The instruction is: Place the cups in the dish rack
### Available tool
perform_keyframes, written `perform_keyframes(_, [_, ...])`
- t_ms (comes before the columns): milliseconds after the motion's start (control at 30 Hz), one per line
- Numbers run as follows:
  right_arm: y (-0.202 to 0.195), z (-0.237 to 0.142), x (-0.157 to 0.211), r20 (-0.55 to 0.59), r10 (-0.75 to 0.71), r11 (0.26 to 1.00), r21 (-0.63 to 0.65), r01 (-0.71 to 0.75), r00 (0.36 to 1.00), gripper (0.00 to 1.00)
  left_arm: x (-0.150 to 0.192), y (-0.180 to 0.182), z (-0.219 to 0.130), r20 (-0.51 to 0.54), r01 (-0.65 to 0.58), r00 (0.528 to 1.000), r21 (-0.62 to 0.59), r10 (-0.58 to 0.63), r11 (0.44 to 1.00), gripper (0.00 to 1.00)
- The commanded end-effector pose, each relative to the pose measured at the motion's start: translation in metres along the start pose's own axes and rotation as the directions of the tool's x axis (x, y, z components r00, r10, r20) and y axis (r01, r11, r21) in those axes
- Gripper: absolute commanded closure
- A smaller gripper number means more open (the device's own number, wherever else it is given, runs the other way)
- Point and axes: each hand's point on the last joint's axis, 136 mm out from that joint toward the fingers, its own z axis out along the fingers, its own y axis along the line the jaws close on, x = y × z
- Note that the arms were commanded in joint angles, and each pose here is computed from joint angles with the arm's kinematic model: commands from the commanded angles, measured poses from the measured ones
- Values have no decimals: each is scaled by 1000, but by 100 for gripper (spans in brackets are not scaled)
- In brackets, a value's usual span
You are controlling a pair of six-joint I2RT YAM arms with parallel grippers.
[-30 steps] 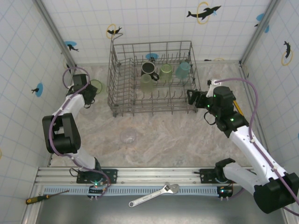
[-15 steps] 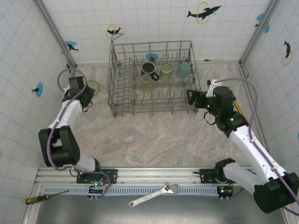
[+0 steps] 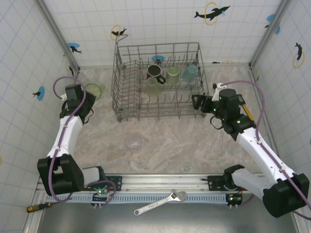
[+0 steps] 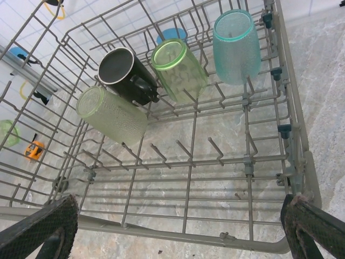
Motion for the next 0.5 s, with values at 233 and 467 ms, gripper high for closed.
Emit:
perform_keyframes(233, [5, 7, -2, -2, 18, 1000, -21, -18, 1000, 0, -17, -57, -40, 26, -18, 1000, 260, 12, 966, 100])
perform_keyframes(467, [9, 11, 2, -17, 21, 999, -30, -21, 1000, 0, -23, -80, -59, 50, -51, 998, 361, 35, 931, 100])
